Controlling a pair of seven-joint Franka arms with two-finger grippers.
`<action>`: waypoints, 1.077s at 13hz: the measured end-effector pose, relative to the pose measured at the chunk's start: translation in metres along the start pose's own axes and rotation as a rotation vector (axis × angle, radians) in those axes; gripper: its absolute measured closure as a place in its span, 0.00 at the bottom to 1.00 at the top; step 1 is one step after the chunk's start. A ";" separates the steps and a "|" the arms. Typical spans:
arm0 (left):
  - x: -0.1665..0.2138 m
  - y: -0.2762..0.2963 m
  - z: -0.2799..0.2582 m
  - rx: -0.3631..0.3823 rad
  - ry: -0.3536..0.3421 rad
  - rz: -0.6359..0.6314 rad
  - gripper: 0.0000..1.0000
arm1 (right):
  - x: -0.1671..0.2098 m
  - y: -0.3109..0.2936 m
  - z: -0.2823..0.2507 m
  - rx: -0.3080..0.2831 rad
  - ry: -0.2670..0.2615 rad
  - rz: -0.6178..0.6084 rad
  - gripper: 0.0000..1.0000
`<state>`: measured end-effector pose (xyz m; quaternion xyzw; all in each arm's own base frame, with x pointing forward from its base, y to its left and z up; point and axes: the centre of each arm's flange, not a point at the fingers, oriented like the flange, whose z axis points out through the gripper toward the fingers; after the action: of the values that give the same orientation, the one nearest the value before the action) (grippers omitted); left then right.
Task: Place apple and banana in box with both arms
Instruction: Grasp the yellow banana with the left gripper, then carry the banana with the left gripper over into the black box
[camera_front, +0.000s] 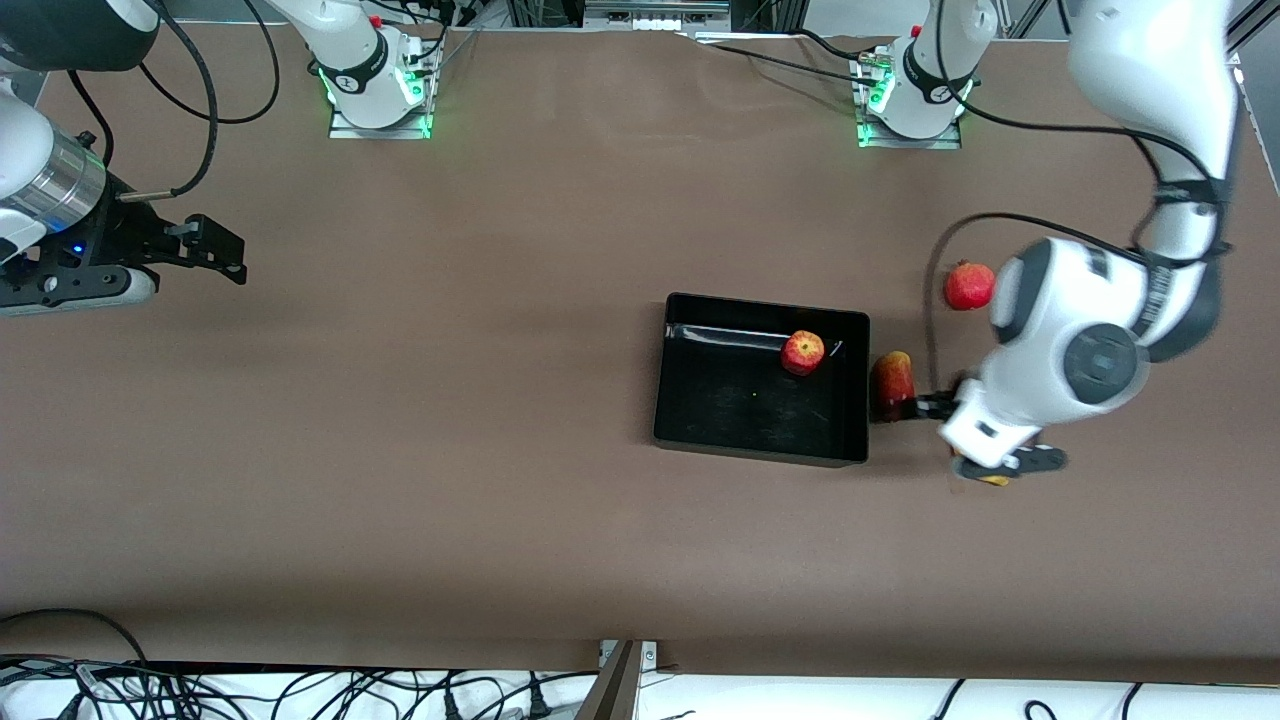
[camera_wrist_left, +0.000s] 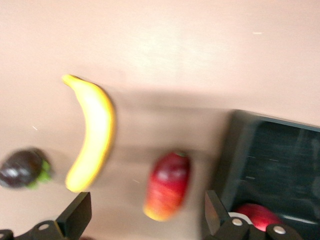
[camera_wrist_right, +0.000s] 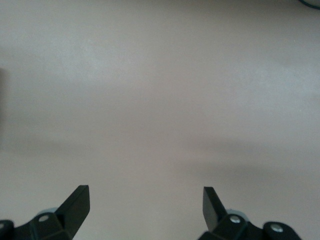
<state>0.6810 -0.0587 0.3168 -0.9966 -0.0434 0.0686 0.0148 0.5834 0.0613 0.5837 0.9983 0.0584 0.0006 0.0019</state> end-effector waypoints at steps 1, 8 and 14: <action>0.009 -0.027 0.024 -0.011 -0.001 0.036 0.00 | 0.000 0.000 0.000 0.000 0.000 0.000 0.00; -0.004 -0.049 0.153 0.005 0.028 0.136 0.31 | 0.000 0.000 0.000 0.000 0.001 -0.001 0.00; 0.003 -0.046 0.110 0.010 0.103 0.143 0.66 | 0.000 0.000 0.000 0.000 0.001 -0.001 0.00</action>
<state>0.6649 -0.0101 0.2088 -0.9993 0.0292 0.0182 0.0170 0.5836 0.0617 0.5839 0.9983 0.0588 0.0012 0.0019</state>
